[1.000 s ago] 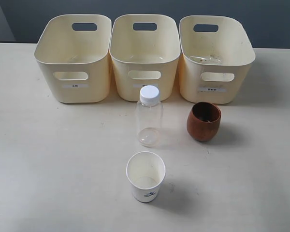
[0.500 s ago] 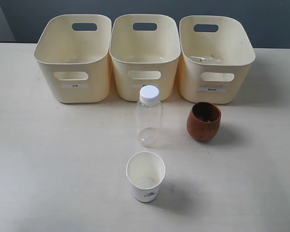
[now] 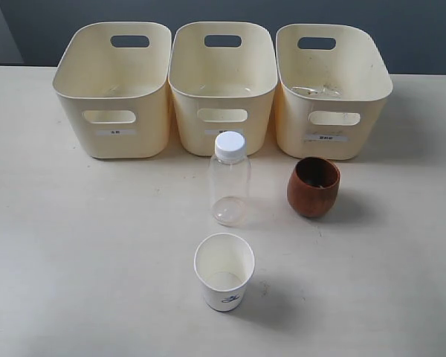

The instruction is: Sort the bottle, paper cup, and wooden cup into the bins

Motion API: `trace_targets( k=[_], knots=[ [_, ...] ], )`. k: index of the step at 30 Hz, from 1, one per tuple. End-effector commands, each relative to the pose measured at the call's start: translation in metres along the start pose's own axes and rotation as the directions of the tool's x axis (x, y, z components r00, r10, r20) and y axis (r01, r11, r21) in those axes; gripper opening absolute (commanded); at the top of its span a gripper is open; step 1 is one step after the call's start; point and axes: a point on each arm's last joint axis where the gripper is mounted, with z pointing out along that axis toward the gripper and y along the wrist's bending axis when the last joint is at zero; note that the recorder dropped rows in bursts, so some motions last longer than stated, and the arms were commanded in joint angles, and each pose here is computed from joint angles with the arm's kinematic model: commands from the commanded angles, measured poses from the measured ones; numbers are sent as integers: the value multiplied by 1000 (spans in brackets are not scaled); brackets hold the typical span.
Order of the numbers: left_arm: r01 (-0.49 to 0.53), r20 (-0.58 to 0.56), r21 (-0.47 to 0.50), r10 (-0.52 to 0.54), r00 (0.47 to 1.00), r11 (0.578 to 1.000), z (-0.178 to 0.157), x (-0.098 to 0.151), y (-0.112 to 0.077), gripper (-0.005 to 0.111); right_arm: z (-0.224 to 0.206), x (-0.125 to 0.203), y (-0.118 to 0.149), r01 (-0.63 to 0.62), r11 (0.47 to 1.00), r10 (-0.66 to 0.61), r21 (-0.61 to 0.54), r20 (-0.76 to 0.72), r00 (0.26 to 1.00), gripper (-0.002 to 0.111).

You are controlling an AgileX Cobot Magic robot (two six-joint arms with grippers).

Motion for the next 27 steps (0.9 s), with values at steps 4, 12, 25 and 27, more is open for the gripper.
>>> trace_targets(
  k=[4, 12, 25, 27],
  knots=[
    [-5, 10, 0, 5, 1000, 1000, 0, 0, 0, 0, 0, 2, -2, 1, 1000, 0, 17, -17, 1000, -1],
    [-5, 10, 0, 5, 1000, 1000, 0, 0, 0, 0, 0, 3, -2, -17, 1000, 17, 16, -23, 1000, -1],
    [-5, 6, 1, 5, 1000, 1000, 0, 0, 0, 0, 0, -2, 2, -12, 1000, 13, -27, 33, 999, -1],
    [-5, 6, 1, 5, 1000, 1000, 0, 0, 0, 0, 0, -3, 2, -12, 1000, 13, -29, 37, 999, -1]
  ],
)
